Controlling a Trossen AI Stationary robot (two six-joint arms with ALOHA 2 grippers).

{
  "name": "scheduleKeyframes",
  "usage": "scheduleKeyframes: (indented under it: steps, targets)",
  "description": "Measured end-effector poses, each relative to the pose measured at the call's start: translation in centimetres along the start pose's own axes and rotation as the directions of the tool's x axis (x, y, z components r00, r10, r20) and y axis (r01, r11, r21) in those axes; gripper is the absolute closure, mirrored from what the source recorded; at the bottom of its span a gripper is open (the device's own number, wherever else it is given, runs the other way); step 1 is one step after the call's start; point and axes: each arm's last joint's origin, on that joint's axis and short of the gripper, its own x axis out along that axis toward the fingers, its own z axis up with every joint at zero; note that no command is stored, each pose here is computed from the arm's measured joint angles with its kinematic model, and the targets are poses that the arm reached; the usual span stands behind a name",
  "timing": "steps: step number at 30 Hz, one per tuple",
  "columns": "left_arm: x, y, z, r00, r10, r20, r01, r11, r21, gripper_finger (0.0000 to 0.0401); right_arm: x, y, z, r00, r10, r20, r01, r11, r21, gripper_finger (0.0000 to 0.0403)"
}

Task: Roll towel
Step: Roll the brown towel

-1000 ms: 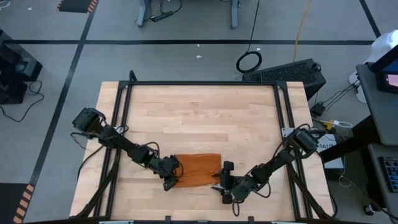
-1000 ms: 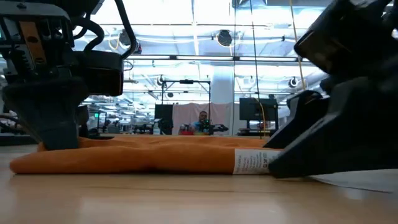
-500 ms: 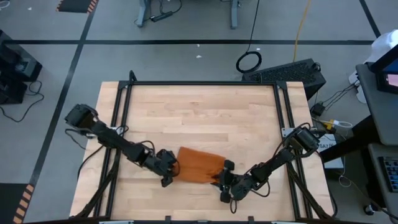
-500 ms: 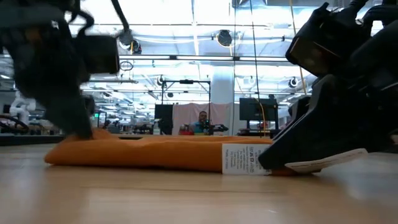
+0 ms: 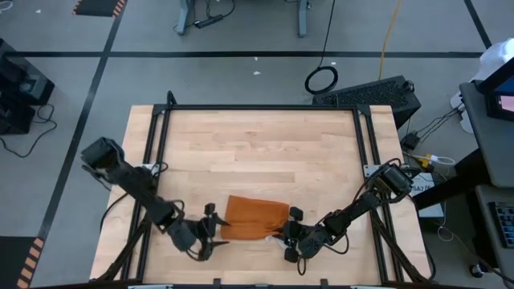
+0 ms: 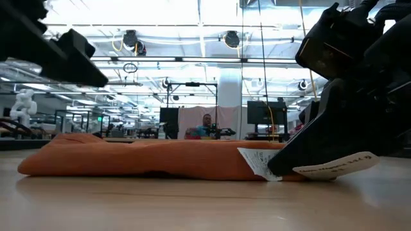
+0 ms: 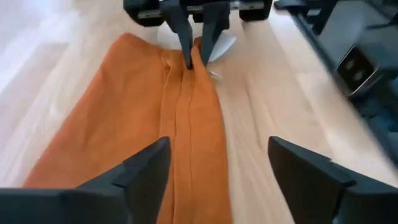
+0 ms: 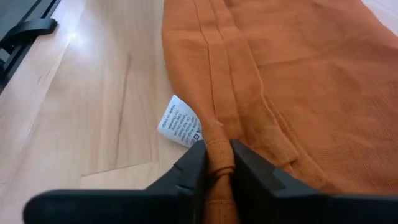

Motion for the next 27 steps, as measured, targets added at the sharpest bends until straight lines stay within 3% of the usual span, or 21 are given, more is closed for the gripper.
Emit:
scheduleKeyframes:
  steps: [6,11,17,20,27]
  targets:
    - [1.9,-1.2,-3.3,0.995,0.066,-0.071,-0.058,0.993,0.102,0.0060,0.0,-0.1,0.0,1.000,0.000,0.001,0.000,1.000,0.022,0.0350]
    - [2.7,-1.3,-4.7,0.990,0.088,-0.107,-0.073,0.989,0.132,0.0043,0.1,-0.1,0.1,1.000,0.000,0.002,0.000,1.000,0.024,0.0351]
    - [3.8,-0.6,-5.2,0.987,0.083,-0.141,-0.079,0.996,0.038,0.0043,0.1,-0.1,0.1,1.000,-0.001,0.002,0.001,1.000,0.023,0.0351]
    - [4.1,-0.2,-5.1,0.985,0.083,-0.150,-0.083,0.996,0.006,0.0056,0.1,-0.1,0.1,1.000,-0.001,0.001,0.001,1.000,0.022,0.0351]
    - [4.0,0.1,-4.9,0.982,0.101,-0.159,-0.103,0.995,-0.003,0.0136,0.1,-0.1,0.0,1.000,-0.002,0.000,0.002,1.000,0.022,0.0351]
